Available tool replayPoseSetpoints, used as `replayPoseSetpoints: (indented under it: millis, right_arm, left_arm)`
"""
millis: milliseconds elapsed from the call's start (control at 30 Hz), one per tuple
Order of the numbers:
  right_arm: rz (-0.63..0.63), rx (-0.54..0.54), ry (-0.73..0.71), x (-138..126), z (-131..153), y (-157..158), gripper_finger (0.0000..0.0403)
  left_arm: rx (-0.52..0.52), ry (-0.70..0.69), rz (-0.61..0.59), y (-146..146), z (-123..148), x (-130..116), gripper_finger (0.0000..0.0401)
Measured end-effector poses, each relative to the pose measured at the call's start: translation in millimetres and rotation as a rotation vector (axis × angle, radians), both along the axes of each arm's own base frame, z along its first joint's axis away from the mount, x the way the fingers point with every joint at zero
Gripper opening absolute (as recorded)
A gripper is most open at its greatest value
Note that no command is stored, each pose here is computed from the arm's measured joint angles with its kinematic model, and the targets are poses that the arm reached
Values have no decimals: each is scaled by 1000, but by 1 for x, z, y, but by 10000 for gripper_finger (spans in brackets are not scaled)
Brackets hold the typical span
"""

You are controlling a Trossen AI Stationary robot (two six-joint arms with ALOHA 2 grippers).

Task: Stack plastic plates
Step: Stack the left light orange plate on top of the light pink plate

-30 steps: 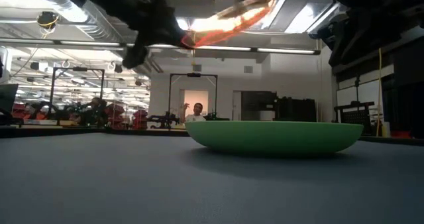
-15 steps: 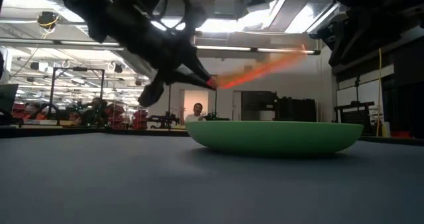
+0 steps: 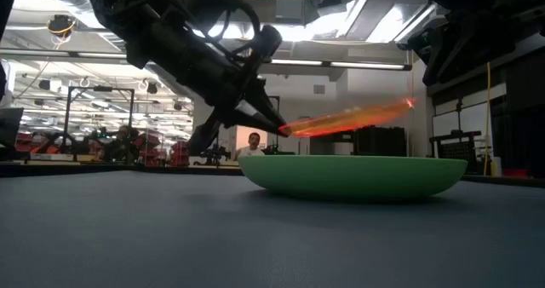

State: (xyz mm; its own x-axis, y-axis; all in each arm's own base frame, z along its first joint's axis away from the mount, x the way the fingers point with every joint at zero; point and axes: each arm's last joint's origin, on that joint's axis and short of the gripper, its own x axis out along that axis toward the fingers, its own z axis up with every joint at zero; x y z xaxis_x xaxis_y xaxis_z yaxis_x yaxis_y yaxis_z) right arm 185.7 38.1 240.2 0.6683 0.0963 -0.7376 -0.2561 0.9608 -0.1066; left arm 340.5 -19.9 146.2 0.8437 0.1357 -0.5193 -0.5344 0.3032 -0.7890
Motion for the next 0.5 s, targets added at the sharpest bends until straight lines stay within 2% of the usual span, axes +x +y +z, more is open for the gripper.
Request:
replayPoseSetpoints:
  millis: [200, 500]
  right_arm:
    - [0, 0, 2, 0, 0, 0, 85]
    - [0, 0, 1, 0, 0, 0, 85]
  left_arm:
    - [1, 12, 0, -1, -6, 10, 0]
    - [15, 25, 21, 0, -8, 10, 0]
